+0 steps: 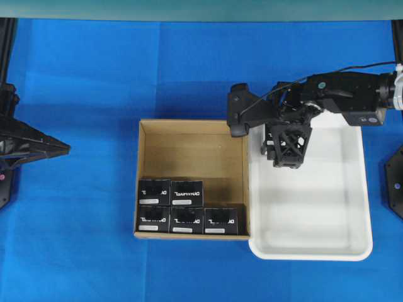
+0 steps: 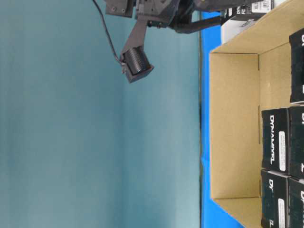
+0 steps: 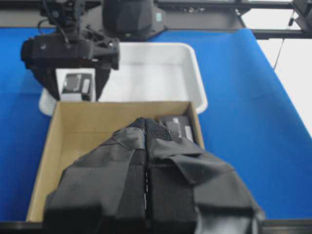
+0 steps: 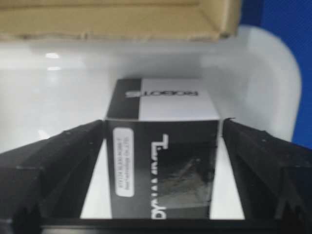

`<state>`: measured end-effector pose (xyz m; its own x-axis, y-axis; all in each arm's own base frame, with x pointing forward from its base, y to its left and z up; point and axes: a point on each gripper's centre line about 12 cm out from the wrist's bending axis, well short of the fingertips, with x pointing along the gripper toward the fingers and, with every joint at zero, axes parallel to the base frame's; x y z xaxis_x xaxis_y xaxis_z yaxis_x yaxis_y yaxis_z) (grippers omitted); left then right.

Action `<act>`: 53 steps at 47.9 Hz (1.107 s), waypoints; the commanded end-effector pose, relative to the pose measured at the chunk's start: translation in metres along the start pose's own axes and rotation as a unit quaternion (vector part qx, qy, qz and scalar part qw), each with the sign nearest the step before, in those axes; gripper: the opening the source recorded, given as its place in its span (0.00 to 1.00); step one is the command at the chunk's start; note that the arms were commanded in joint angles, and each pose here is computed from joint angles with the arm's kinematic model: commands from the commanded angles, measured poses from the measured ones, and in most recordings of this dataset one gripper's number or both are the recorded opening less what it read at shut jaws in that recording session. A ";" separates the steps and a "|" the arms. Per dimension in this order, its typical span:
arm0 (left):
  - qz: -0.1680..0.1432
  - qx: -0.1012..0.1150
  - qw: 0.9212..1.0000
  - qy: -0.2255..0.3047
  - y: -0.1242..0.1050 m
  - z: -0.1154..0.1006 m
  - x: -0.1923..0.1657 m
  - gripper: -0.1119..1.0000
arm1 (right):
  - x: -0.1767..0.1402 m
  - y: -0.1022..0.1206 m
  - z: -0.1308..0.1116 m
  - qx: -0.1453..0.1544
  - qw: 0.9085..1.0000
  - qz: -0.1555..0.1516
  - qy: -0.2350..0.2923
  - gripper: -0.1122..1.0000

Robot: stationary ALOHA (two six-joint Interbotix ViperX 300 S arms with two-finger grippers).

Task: Pick the box from inside the cardboard box.

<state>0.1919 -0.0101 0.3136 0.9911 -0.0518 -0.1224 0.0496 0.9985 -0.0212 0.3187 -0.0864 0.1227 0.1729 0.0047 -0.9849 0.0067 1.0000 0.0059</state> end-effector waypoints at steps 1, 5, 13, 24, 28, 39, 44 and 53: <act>-0.002 0.001 1.000 -0.015 -0.001 0.013 0.000 0.04 | -0.016 -0.001 0.010 0.005 1.000 -0.002 -0.016 0.95; -0.002 0.000 1.000 -0.015 -0.001 0.013 0.000 0.04 | -0.033 -0.003 0.014 0.017 1.000 -0.004 -0.024 0.95; -0.003 0.000 1.000 -0.015 -0.001 0.012 0.000 0.04 | -0.079 -0.007 0.019 0.029 0.998 -0.013 -0.061 0.95; -0.002 0.000 1.000 -0.015 -0.001 0.013 0.000 0.04 | -0.125 -0.004 0.014 0.029 0.994 -0.022 -0.099 0.95; -0.003 -0.003 1.000 -0.015 -0.001 0.012 0.000 0.04 | -0.135 -0.002 0.009 0.030 0.994 -0.022 -0.102 0.95; -0.003 -0.010 1.000 -0.014 -0.001 0.013 0.000 0.04 | -0.162 0.002 0.003 0.041 0.989 -0.028 -0.136 0.95; -0.003 -0.010 1.000 -0.012 -0.001 0.012 0.000 0.04 | -0.169 0.003 0.000 0.043 0.987 -0.031 -0.149 0.95; -0.003 -0.011 1.000 -0.013 -0.001 0.013 -0.001 0.04 | -0.174 0.006 -0.007 0.042 0.982 -0.039 -0.178 0.95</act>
<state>0.1917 -0.0110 0.3127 0.9899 -0.0562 -0.1300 0.0507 0.9977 -0.0455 0.2830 -0.0825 0.2852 0.4589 -0.0781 -0.8850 0.1089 0.9936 -0.0312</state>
